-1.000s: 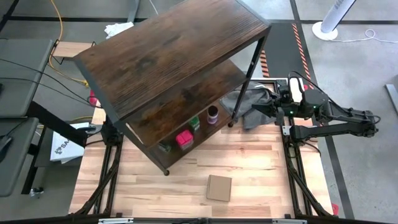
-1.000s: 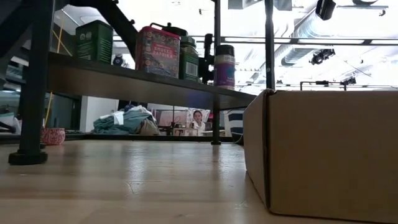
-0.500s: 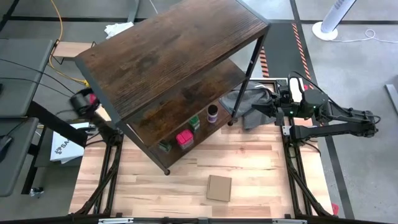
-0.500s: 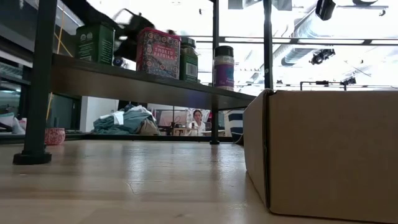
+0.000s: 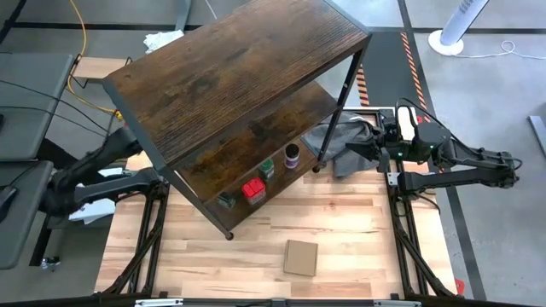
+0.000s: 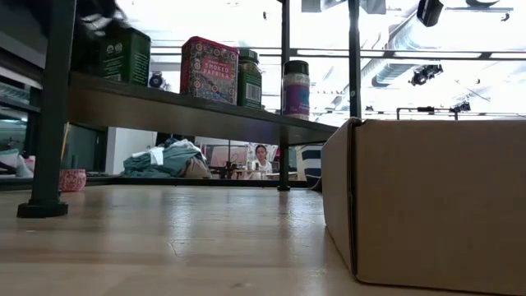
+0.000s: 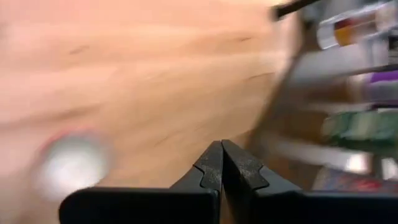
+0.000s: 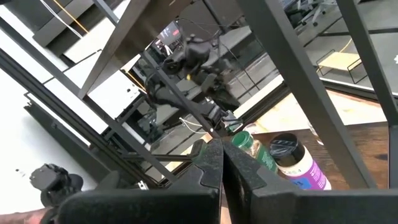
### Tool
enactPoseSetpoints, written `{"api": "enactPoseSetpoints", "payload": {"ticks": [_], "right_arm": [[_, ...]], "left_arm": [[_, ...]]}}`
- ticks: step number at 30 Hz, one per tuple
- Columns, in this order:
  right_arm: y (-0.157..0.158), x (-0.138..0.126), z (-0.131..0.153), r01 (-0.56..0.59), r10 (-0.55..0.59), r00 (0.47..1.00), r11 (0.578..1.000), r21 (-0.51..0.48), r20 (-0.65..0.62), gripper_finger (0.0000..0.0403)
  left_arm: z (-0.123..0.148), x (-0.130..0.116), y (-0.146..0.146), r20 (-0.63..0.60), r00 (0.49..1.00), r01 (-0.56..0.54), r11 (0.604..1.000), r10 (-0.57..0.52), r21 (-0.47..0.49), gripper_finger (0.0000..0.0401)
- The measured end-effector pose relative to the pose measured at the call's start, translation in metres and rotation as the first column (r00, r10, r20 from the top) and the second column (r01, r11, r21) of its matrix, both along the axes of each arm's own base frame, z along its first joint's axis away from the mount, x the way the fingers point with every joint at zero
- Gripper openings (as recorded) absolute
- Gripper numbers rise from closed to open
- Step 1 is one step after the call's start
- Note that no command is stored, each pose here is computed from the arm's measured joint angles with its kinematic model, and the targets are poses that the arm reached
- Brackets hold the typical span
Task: Shelf spices
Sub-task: Move the shelf to the top of the table
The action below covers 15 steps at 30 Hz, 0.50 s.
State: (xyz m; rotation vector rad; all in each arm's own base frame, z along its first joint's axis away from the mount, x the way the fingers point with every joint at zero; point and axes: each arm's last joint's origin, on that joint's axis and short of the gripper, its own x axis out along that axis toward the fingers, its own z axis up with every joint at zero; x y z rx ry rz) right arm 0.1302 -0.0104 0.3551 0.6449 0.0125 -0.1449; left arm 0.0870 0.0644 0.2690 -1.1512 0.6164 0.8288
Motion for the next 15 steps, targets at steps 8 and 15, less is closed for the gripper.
{"api": "enactPoseSetpoints", "payload": {"ticks": [8, 15], "right_arm": [[0.0, 0.0, 0.0, 0.0, 0.0, 1.0, 1.0, 0.003, 0.001, 0.0], [0.0, 0.0, 0.0, -0.004, 0.004, 1.0, 1.0, 0.003, 0.001, 0.0]], "left_arm": [[-0.007, -0.048, -0.032, -0.198, 0.965, -0.172, 0.985, 0.169, 0.0, 0.0], [-0.007, -0.066, -0.052, -0.278, 0.961, -0.059, 0.982, 0.007, -0.18, 0.0]]}}
